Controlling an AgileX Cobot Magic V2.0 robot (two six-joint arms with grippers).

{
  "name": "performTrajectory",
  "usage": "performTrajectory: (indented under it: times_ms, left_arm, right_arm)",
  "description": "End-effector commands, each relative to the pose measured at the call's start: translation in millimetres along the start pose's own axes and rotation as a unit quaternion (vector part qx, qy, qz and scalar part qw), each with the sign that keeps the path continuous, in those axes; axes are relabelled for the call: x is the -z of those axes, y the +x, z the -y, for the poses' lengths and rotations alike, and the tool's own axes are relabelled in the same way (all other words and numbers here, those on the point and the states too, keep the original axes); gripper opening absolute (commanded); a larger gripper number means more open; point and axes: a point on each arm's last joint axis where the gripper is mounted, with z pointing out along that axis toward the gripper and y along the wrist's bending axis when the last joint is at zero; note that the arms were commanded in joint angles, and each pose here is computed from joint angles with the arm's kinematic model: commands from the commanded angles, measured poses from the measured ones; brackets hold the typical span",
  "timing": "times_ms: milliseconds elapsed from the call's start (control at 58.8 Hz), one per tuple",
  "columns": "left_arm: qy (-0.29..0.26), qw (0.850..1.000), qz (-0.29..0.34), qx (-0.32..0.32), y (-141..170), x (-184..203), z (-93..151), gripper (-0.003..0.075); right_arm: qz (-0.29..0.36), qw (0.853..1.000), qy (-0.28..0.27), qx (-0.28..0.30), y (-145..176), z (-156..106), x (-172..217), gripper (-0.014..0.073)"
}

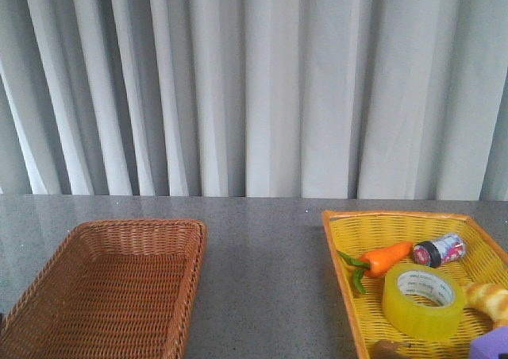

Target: Transfer tape with both arms

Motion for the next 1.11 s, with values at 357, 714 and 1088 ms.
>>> performTrajectory:
  times_ms: [357, 714, 1088]
  left_arm:
    - [0.164, 0.980, -0.034, -0.111, -11.7, -34.1, 68.8, 0.0549]
    - [0.178, 0.976, -0.034, -0.120, -10.5, -36.1, 76.9, 0.0549]
    - [0.178, 0.976, -0.034, -0.120, -10.5, -36.1, 76.9, 0.0549]
  right_arm:
    - [-0.031, 0.994, -0.047, 0.092, -80.5, -9.9, -33.5, 0.0549]
    - [-0.108, 0.977, -0.068, 0.170, -121.8, -44.2, -104.3, 0.0491]
    - [-0.163, 0.968, -0.063, 0.182, -138.2, -47.9, -174.2, 0.0470]
